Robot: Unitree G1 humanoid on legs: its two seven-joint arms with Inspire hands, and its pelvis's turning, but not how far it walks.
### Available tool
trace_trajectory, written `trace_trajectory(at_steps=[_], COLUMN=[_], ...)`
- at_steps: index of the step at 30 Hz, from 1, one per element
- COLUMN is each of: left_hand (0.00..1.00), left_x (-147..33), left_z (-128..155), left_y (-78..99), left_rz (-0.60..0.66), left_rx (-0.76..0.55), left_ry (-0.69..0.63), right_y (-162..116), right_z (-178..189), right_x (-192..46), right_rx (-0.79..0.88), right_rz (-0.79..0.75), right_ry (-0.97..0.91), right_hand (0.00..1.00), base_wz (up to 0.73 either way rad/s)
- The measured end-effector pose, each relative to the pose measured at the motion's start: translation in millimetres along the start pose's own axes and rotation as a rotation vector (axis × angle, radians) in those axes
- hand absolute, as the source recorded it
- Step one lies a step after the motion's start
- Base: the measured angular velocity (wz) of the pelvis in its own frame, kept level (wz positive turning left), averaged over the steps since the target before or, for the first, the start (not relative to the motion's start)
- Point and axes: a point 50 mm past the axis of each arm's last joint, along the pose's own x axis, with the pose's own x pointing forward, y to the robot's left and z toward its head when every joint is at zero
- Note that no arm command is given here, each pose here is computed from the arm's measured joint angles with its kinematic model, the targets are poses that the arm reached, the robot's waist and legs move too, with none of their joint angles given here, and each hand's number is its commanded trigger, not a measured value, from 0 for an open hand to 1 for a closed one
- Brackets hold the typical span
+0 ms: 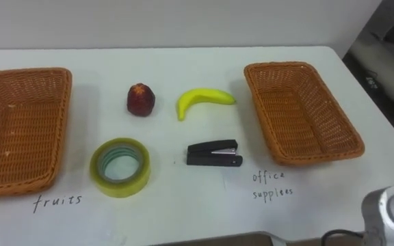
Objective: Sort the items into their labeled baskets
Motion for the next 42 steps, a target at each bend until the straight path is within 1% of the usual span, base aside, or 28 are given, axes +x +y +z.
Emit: trace_trajectory(at_steps=[4, 7, 13, 17, 22, 25, 29, 33, 42], left_hand=[0.00, 0.00, 0.00, 0.00, 0.00, 0.00, 0.00, 0.00, 0.00], left_x=[0.0, 0.0, -0.4, -0.4, -0.5, -0.4, -0.7, 1.0, 3.6], left_z=[0, 0, 1, 1, 4, 4, 3, 10, 17], left_y=[0.1, -0.4, -2.3, -3.1, -4.8, -4.9, -5.8, -5.3, -1.4], left_rz=[0.001, -0.001, -0.010, -0.015, -0.022, -0.030, -0.040, -0.045, -0.044], left_rx=[0.020, 0.023, 0.045, 0.047, 0.060, 0.060, 0.062, 0.059, 0.062], left_ry=[-0.004, -0.004, -0.011, -0.012, -0.022, -0.022, -0.020, -0.036, -0.051], right_y=[4, 11, 23, 32, 42, 45, 51, 63, 76], right_z=[8, 13, 22, 27, 33, 35, 42, 42, 37], right_x=[2, 0, 2, 0, -7, -9, -13, -22, -33], right_rx=[0.014, -0.029, -0.044, -0.068, -0.073, -0.101, -0.083, -0.114, -0.186], right_rz=[0.033, 0.072, 0.106, 0.166, 0.280, 0.320, 0.385, 0.525, 0.716], right_ry=[-0.034, -0.096, -0.165, -0.217, -0.250, -0.275, -0.302, -0.320, -0.318], right_hand=[0.00, 0.00, 0.00, 0.00, 0.00, 0.00, 0.00, 0.00, 0.00], base_wz=[0.04, 0.00, 0.01, 0.10, 0.04, 0.00, 0.00, 0.00, 0.01])
